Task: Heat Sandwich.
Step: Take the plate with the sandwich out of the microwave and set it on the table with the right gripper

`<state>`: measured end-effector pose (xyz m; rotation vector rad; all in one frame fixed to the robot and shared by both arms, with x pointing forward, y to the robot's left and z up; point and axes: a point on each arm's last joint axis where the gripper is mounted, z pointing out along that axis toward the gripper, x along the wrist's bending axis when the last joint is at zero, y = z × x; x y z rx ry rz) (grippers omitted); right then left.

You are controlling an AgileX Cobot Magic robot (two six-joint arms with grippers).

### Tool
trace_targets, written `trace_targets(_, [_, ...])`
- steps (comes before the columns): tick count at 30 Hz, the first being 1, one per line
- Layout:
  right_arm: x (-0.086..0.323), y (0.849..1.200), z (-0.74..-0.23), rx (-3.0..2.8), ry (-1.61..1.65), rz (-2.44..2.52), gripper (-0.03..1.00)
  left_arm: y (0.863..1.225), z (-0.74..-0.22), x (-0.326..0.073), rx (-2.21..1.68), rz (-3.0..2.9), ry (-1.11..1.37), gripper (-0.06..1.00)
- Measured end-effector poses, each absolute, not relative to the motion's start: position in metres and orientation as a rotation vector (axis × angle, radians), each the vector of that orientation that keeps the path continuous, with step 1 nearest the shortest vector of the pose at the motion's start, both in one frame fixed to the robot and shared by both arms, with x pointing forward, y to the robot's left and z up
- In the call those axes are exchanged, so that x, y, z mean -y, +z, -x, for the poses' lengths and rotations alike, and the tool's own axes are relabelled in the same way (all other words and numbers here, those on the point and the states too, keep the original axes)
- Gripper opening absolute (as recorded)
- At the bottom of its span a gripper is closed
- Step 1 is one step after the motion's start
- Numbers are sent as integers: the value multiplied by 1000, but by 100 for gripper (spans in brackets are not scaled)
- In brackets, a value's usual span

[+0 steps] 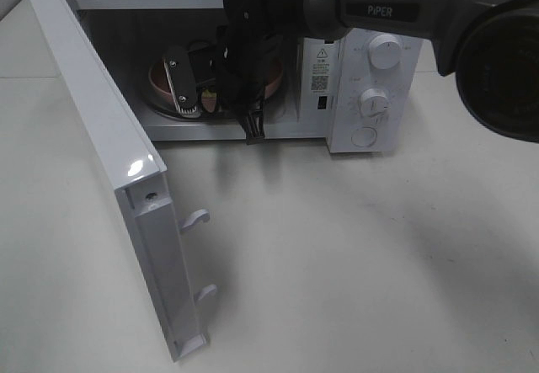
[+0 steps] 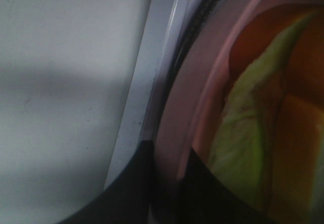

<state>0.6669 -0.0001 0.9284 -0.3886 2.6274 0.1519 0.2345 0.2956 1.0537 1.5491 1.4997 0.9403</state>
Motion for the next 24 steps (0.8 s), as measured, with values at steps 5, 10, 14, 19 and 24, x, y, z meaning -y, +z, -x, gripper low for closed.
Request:
trace_targets(5, [3,937,-662,-2658,146,444,11,1054,-235,-296,-1500,-1549,940,99])
trace_targets(10, [4,943,-656,-2671,162,506,11,1054,-235,-296,-1500,-1549,940,99])
trace_targets(14, [7,944,-651,-2671,158,534,11,1054,-235,-296,-1500,-1549,940,99])
trace_targets(19, [11,945,-645,-2662,149,581,11,1054,-235,-296,-1500,-1549,940,99])
trace_targets(24, [16,943,-637,-2653,148,629,11,1054,-235,-296,-1500,-1549,940,99])
